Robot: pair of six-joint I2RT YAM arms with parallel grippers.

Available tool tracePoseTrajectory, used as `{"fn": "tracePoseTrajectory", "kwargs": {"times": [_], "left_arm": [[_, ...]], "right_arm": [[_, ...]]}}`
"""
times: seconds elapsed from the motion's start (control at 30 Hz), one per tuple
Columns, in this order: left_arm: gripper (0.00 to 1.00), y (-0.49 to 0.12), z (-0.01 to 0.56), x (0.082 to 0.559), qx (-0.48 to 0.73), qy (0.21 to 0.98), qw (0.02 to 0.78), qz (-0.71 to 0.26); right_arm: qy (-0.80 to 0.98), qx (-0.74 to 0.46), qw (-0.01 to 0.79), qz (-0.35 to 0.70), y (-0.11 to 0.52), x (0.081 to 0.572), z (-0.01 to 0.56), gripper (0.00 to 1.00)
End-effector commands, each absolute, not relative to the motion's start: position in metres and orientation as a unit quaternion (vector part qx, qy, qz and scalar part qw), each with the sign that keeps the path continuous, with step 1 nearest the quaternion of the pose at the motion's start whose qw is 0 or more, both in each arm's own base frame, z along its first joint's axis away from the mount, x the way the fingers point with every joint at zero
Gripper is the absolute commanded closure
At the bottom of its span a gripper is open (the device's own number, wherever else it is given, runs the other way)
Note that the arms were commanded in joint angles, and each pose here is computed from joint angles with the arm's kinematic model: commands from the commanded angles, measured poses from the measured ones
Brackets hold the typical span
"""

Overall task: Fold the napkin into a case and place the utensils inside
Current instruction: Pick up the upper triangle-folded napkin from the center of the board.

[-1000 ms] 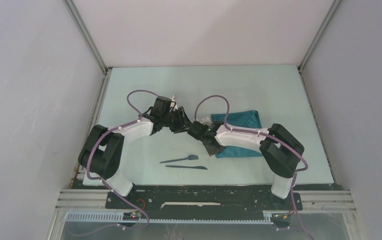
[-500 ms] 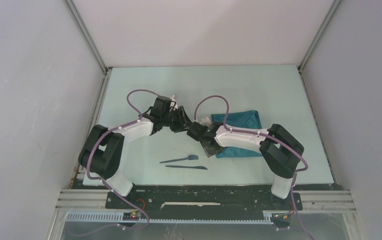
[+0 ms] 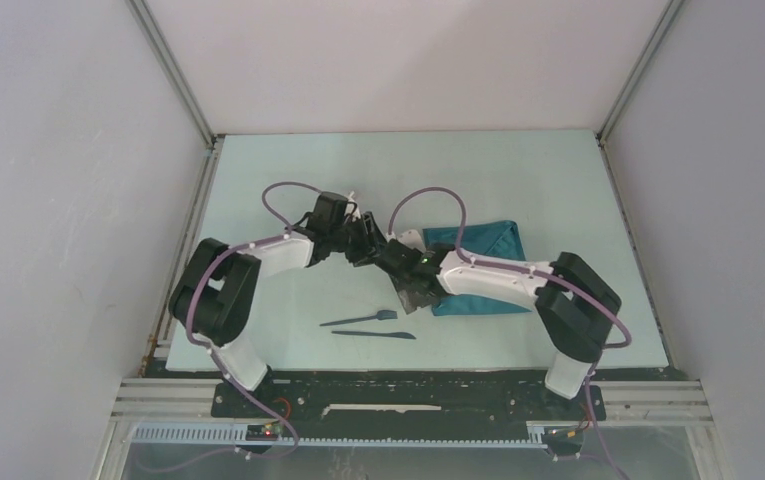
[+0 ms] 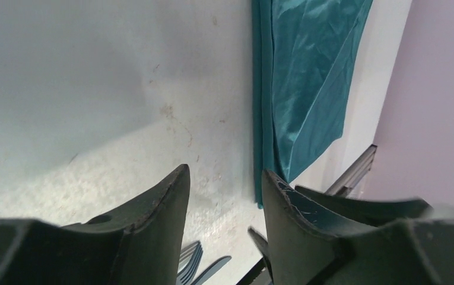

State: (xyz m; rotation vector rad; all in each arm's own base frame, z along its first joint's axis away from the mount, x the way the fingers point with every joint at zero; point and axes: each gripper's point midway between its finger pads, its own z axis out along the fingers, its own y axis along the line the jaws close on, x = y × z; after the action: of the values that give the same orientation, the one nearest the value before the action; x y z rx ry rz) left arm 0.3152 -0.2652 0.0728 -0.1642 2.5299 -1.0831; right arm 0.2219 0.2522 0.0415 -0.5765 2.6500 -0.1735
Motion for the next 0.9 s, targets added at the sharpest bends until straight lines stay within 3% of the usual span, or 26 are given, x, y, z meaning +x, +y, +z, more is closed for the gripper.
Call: {"fn": "tracePoseTrajectory", "kwargs": {"times": [0.0,0.1,0.27,0.43,0.67,0.87], "left_arm": [[0.46,-0.301,0.093,0.333,-0.049,0.874,0.181,-0.447],[0.35,-0.324,0.088,0.342,-0.051,0.875,0.173,-0.449],[0.40,-0.348,0.067,0.361,-0.035,0.905,0.202,-0.374],[0.45,-0.352,0.050,0.371,-0.010,0.933,0.216,-0.286],[0.51,-0.360,0.031,0.377,-0.009,0.940,0.207,-0.272],[0.69,-0.356,0.018,0.386,-0.010,0.944,0.206,-0.256]], "right_arm": [[0.943,-0.159,0.286,0.066,0.281,0.233,0.097,0.25],[0.935,-0.126,0.299,0.142,0.278,0.236,0.111,0.25],[0.919,-0.060,0.309,0.237,0.251,0.242,0.128,0.24],[0.931,-0.055,0.299,0.202,0.226,0.242,0.117,0.28],[0.945,-0.083,0.277,0.156,0.227,0.236,0.091,0.32],[0.955,-0.110,0.264,0.075,0.237,0.233,0.072,0.39]]}}
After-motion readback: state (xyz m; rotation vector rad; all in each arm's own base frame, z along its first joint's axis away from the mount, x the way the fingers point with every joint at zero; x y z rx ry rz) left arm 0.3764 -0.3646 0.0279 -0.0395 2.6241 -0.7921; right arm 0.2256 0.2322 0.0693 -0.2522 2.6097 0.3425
